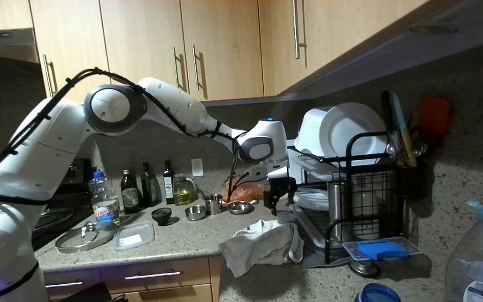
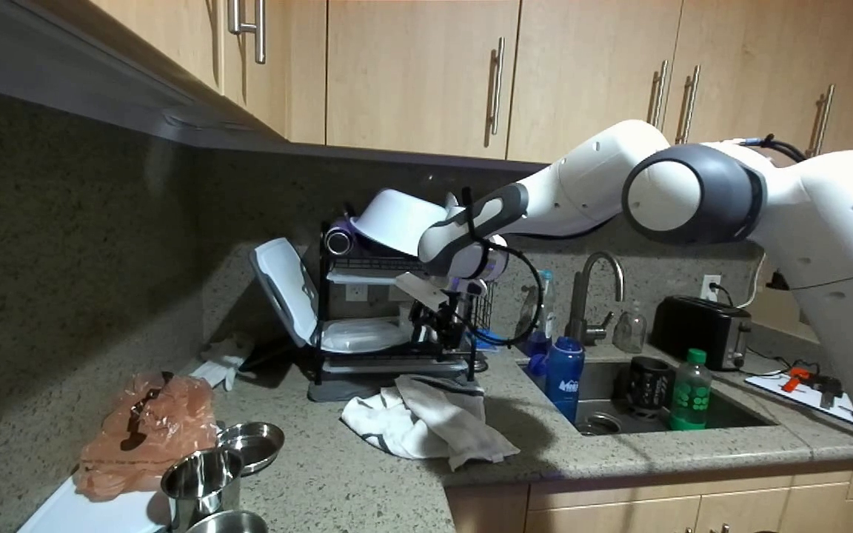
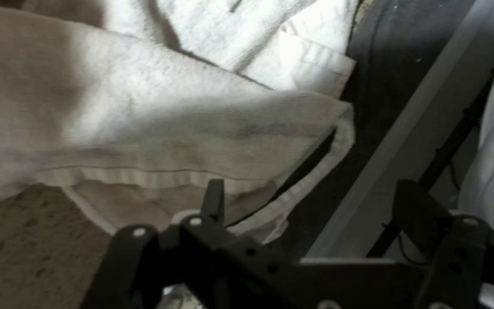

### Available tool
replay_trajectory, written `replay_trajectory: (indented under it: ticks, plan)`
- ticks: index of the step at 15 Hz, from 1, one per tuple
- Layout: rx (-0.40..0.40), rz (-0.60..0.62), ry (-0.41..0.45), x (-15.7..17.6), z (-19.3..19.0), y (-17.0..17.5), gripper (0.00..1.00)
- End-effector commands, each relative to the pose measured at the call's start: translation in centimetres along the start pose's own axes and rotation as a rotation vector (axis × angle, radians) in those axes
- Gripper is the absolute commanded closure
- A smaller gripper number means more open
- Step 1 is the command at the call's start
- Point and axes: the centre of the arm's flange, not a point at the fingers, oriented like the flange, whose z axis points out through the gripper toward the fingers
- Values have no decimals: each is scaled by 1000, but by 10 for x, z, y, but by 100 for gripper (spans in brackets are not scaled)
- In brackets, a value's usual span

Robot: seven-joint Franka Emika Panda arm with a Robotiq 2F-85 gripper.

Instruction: Fold the towel

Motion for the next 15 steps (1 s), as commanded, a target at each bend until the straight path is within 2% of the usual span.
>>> replay_trajectory:
  ticks: [1,3,6,9,11,12,15]
  plan:
    - [-99,30,31,-1,-30,58,0]
    - [-117,55,140,2,-32,75,0]
    - [-216,54,236,3,-28,95,0]
    - [-370,-30,184,-7,-19,111,0]
    - [-428,-83,134,-15,-17,117,0]
    - [-388,-45,176,-8,-6,104,0]
    - [-417,-74,159,-16,-5,108,0]
